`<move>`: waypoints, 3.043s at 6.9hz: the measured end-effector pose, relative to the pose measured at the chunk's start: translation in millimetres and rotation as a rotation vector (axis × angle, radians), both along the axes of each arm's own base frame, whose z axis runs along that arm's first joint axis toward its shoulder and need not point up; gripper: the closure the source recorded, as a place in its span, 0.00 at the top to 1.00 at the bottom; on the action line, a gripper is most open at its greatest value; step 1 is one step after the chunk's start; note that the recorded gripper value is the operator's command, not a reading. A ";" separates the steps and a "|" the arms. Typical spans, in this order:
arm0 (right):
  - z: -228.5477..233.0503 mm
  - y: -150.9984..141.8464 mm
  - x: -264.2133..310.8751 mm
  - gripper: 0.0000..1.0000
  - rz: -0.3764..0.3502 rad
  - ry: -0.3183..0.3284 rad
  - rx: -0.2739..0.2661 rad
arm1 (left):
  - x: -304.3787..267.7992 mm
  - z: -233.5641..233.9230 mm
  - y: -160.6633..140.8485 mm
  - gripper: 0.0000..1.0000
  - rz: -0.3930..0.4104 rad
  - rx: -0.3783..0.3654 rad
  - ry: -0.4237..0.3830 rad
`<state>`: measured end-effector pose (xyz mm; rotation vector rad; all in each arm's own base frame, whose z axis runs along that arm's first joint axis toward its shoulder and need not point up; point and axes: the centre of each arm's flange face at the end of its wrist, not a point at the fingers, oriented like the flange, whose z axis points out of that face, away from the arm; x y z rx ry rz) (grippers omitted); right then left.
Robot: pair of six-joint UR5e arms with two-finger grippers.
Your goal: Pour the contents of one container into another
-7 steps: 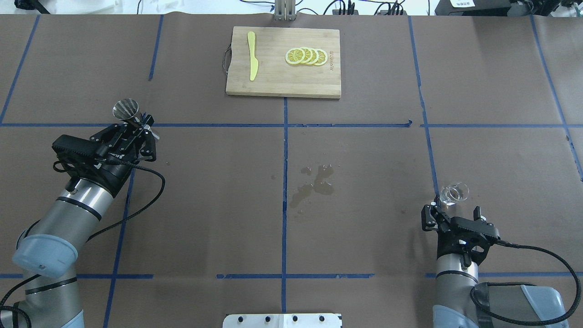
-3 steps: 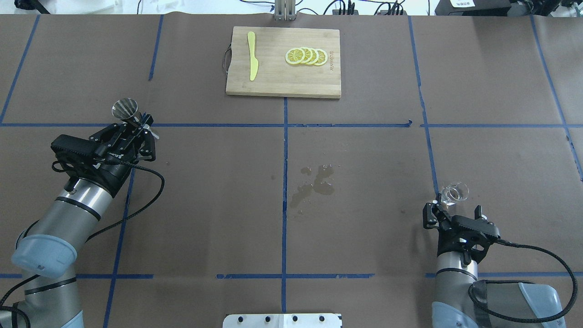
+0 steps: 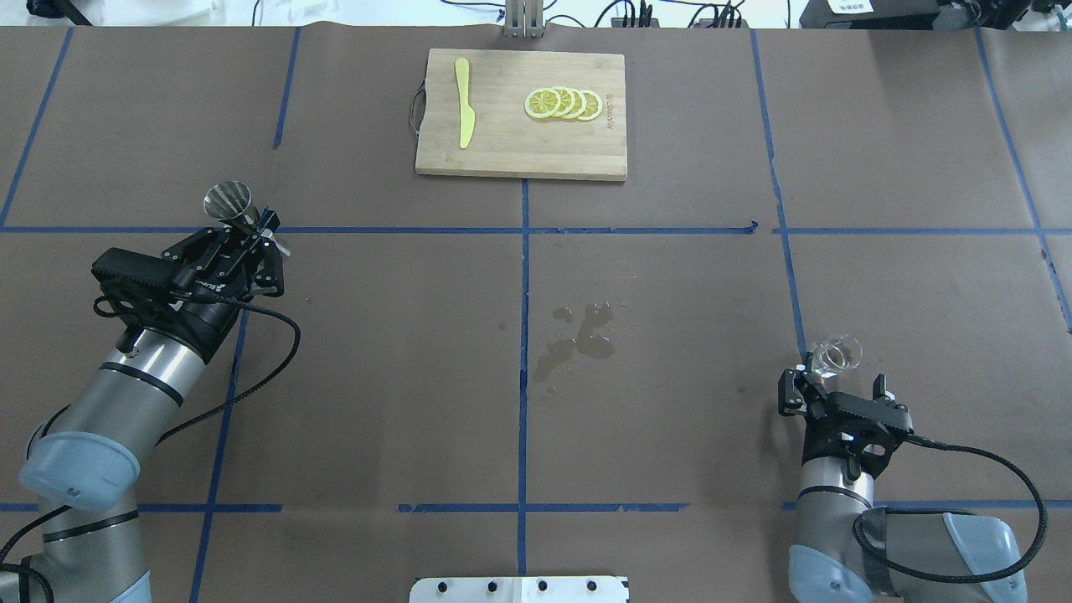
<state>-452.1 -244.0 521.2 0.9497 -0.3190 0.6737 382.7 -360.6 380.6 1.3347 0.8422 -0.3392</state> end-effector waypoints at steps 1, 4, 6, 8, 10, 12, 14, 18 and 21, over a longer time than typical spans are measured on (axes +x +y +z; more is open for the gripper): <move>1.2 -1.5 0.4 0.98 0.002 0.004 -0.001 | -0.6 0.5 0.2 0.00 0.000 0.000 0.000; 0.6 -6.7 -11.8 0.97 0.011 0.003 0.000 | -2.0 0.0 0.5 0.00 -0.003 0.000 0.001; -1.0 -10.5 -15.4 0.87 0.016 0.002 0.000 | -2.5 -0.5 0.6 0.00 -0.004 0.001 0.002; 0.0 -12.6 -14.7 0.75 0.021 0.003 0.001 | -3.3 -1.5 0.9 0.00 -0.005 0.002 0.005; 0.4 -13.2 -14.4 0.49 0.024 0.001 0.001 | -3.8 -1.9 1.0 0.00 -0.005 0.002 0.006; 0.0 -13.3 -14.3 0.28 0.026 -0.002 0.002 | -4.1 -2.5 1.1 0.00 -0.005 0.002 0.007; -1.1 -15.1 -13.2 0.20 0.029 -0.002 0.004 | -4.2 -2.7 1.2 0.00 -0.005 0.003 0.007; -46.0 -32.1 -3.5 0.11 0.039 -0.056 0.012 | -5.3 -2.7 0.8 0.00 -0.017 0.003 0.007; -85.1 -43.9 -6.7 0.03 0.004 -0.023 0.073 | -3.1 -2.6 1.0 0.00 -0.020 0.002 0.006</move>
